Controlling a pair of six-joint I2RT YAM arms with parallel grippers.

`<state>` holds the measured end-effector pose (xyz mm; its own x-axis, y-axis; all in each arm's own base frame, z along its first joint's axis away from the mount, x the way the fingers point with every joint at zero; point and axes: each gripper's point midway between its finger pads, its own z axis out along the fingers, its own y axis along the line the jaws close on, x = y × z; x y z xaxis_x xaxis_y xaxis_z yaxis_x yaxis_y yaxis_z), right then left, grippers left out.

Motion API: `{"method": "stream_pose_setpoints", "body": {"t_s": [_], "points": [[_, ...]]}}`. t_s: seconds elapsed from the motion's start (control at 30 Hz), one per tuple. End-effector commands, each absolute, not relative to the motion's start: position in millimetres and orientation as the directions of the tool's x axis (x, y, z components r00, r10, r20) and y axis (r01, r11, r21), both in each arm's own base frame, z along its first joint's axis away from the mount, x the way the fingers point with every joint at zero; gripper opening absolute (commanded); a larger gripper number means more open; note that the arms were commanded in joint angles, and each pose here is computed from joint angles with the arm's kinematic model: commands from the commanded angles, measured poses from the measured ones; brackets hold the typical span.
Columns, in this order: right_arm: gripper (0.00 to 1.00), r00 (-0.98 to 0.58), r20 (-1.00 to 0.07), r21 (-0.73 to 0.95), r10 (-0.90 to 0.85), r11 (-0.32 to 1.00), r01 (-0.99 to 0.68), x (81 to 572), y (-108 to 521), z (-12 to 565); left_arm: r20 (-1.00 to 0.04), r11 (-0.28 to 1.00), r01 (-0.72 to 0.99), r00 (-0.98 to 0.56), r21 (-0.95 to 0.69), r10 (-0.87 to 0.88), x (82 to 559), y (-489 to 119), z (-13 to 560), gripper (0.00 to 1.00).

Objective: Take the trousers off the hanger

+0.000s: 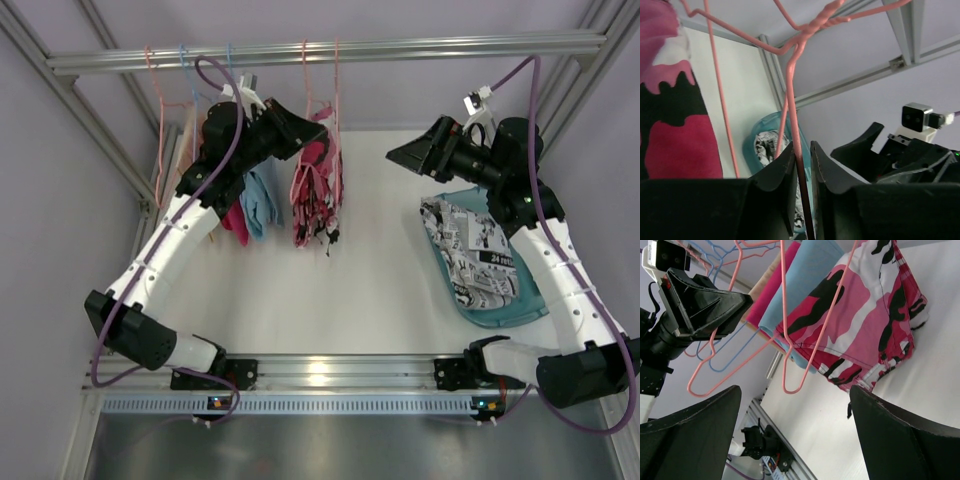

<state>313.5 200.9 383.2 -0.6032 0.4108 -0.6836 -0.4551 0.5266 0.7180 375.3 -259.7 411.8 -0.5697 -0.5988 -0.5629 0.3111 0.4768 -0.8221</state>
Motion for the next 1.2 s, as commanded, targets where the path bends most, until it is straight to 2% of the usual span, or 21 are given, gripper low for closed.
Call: {"method": "stream_pose_setpoints", "body": {"t_s": [0.0,0.13,0.33,0.67,0.73,0.77,1.17], "points": [[0.91,-0.564,-0.713,0.696,0.416,0.513,-0.502,312.2,199.4,399.9,-0.533,0.325,0.429,-0.577,-0.842,-0.618,362.4,-277.9,458.3,0.22],[0.9,-0.562,-0.717,0.692,0.413,0.516,-0.504,311.7,199.0,399.1,-0.496,0.29,0.409,-0.612,-0.865,-0.616,363.1,-283.8,455.2,0.3],[0.9,-0.564,-0.717,0.692,0.41,0.517,-0.503,310.4,198.5,398.5,-0.439,0.218,0.394,-0.653,-0.893,-0.617,362.4,-291.0,458.1,0.34],[0.9,-0.563,-0.719,0.69,0.409,0.518,-0.505,308.1,197.5,398.2,-0.367,0.164,0.348,-0.67,-0.923,-0.645,370.0,-290.0,465.3,0.1],[0.9,-0.563,-0.718,0.691,0.409,0.52,-0.503,308.0,197.3,397.4,-0.362,0.154,0.35,-0.67,-0.924,-0.648,370.4,-290.3,469.2,0.01],[0.9,-0.561,-0.719,0.69,0.41,0.52,-0.503,307.9,196.7,397.9,-0.366,0.149,0.361,-0.665,-0.921,-0.65,370.2,-290.2,474.8,0.0],[0.9,-0.563,-0.72,0.689,0.406,0.522,-0.504,307.3,196.7,395.1,-0.508,0.127,0.623,-0.485,-0.772,-0.712,355.0,-269.9,549.6,0.0]]}}
